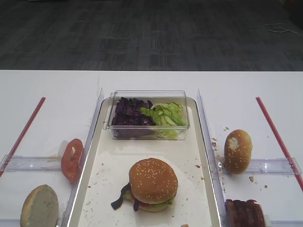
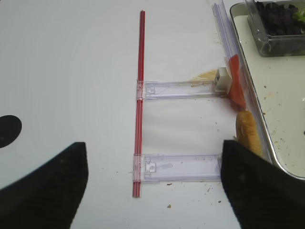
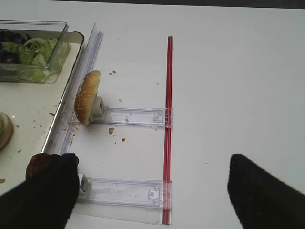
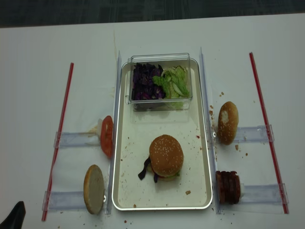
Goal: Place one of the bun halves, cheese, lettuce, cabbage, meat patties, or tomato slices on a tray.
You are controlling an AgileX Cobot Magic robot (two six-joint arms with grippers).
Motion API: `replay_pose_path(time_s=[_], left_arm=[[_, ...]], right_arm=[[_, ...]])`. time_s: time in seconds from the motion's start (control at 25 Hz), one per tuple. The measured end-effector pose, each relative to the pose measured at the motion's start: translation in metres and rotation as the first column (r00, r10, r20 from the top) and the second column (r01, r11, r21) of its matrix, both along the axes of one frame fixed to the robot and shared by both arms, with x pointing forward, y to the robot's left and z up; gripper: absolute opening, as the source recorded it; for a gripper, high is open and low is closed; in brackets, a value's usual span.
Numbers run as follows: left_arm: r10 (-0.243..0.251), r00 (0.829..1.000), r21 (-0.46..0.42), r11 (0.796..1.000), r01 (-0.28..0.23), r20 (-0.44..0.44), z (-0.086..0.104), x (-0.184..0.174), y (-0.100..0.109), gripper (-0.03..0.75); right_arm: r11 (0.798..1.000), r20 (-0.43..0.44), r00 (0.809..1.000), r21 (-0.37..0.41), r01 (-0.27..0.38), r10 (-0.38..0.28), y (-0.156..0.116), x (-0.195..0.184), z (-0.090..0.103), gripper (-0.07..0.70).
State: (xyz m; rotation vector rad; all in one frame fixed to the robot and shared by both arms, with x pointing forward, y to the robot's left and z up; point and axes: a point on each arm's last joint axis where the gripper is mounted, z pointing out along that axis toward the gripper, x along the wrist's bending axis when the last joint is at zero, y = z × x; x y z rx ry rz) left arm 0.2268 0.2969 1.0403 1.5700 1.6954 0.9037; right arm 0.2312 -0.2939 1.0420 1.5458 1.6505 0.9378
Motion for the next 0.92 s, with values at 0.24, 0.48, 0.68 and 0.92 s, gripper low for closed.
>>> replay_pose_path(time_s=[0.24,0.48,0.68,0.92], left_arm=[[0.000,1.000,0.000,1.000,0.000,0.000,0.0000,0.0000,0.0000,0.561],[0.000,1.000,0.000,1.000,0.000,0.000,0.0000,0.0000,0.0000,0.561],[0.000,1.000,0.000,1.000,0.000,0.000,0.0000,0.0000,0.0000,0.561],[0.000,1.000,0.000,1.000,0.000,0.000,0.0000,0.0000,0.0000,0.561]], right_arm=[[1.000,0.000,1.000,0.000,0.000,0.000,0.0000,0.0000,0.0000,0.660],[1.000,0.000,1.000,0.000,0.000,0.000,0.0000,0.0000,0.0000,0.660],[1.000,0.000,1.000,0.000,0.000,0.000,0.0000,0.0000,0.0000,0.660],[1.000,0.000,1.000,0.000,0.000,0.000,0.0000,0.0000,0.0000,0.660]])
